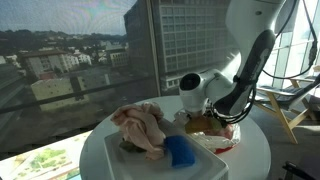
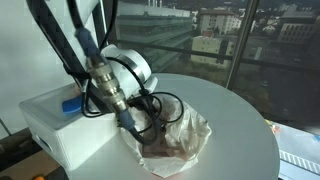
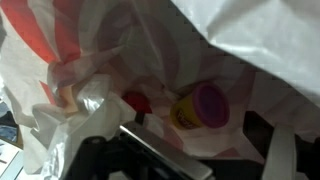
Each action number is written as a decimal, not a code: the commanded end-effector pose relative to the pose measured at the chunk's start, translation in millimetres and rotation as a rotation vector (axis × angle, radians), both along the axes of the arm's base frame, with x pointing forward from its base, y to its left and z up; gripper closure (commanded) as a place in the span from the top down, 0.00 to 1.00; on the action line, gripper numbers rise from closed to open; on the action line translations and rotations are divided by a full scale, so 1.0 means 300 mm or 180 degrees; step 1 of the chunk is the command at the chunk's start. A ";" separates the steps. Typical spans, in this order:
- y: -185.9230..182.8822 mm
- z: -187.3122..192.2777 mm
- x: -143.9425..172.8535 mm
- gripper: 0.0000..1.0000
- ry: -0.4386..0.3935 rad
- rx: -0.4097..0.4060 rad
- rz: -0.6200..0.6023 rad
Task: Remove the objects in the plastic bag
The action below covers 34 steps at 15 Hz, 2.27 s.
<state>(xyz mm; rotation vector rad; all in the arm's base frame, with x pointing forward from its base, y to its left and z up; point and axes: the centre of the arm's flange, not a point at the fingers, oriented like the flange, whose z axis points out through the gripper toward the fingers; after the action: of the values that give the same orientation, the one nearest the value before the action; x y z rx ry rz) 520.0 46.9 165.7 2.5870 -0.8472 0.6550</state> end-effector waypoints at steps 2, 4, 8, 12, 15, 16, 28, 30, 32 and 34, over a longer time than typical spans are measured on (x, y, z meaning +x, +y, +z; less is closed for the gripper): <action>0.005 0.007 0.020 1.00 -0.0104 -0.0007 -0.0057; 0.003 0.002 0.022 1.00 -0.0104 -0.0007 -0.0068; -0.018 0.005 0.020 1.00 -0.0045 0.0163 -0.0121; -0.062 0.014 0.045 1.00 -0.0132 0.0273 -0.0470; -0.112 0.002 0.066 1.00 -0.0161 0.0373 -0.0788; -0.123 -0.002 0.071 1.00 -0.0190 0.0431 -0.0853; -0.126 -0.131 0.165 1.00 -0.0689 0.0327 -0.1120; -0.146 -0.163 0.168 1.00 -0.0706 0.0318 -0.1248; -0.163 -0.183 0.171 1.00 -0.0754 0.0296 -0.1315; -0.174 -0.190 0.171 0.75 -0.0790 0.0279 -0.1364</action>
<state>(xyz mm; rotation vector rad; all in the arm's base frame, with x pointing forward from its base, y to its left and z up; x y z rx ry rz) 564.8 -0.3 115.5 2.3473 -1.4615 0.7712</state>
